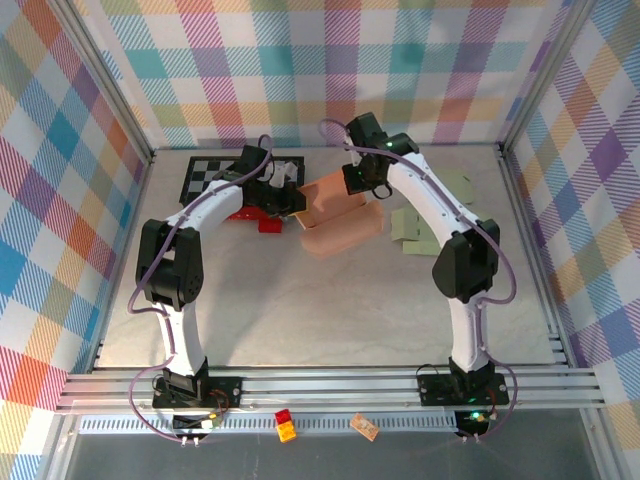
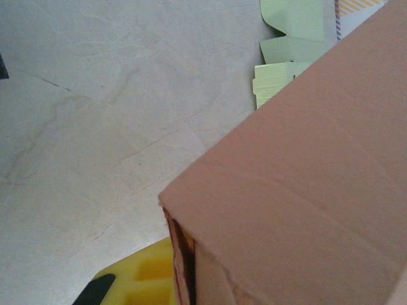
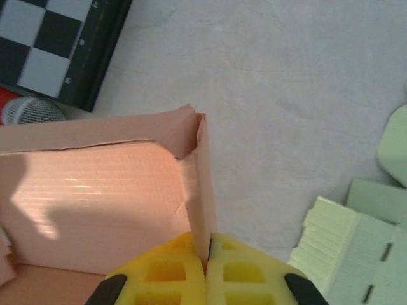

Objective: Fold the paper box

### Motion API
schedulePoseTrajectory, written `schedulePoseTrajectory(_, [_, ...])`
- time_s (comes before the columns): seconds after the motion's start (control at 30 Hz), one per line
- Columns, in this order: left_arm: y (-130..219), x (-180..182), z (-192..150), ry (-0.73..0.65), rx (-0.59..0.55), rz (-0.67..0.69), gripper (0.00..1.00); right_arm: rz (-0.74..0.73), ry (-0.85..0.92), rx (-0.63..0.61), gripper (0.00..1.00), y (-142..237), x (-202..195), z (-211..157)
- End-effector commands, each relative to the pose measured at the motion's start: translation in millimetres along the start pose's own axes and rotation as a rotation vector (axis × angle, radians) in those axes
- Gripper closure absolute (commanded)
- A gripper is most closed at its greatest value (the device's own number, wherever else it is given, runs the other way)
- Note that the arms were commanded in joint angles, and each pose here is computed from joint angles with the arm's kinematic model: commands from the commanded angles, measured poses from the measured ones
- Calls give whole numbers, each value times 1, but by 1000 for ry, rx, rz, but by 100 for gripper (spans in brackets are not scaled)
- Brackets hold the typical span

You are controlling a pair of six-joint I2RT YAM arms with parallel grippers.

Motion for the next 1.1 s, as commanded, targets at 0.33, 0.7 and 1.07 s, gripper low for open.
schedulePoseTrajectory(0.33, [9, -30, 5, -71, -15, -61, 100, -191, 18, -33, 81, -5, 4, 5])
schedulePoseTrajectory(0.7, [11, -30, 4, -73, -12, -54, 100, -235, 14, -23, 94, -12, 0, 5])
schedulePoseTrajectory(1.07, [8, -30, 6, -63, -14, -43, 100, -319, 36, -43, 92, -4, -1, 3])
Point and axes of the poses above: each hand's point on the last joint's axis, 136 mm out from that joint toward the fingers, its own y axis back along the fingers, its own x axis along the line the jaws close on, z = x × y, the point moved 7 cm from there along y, back along the fingers, and after that the axes turned 5 degrees about -y, right-handed, at the moved point
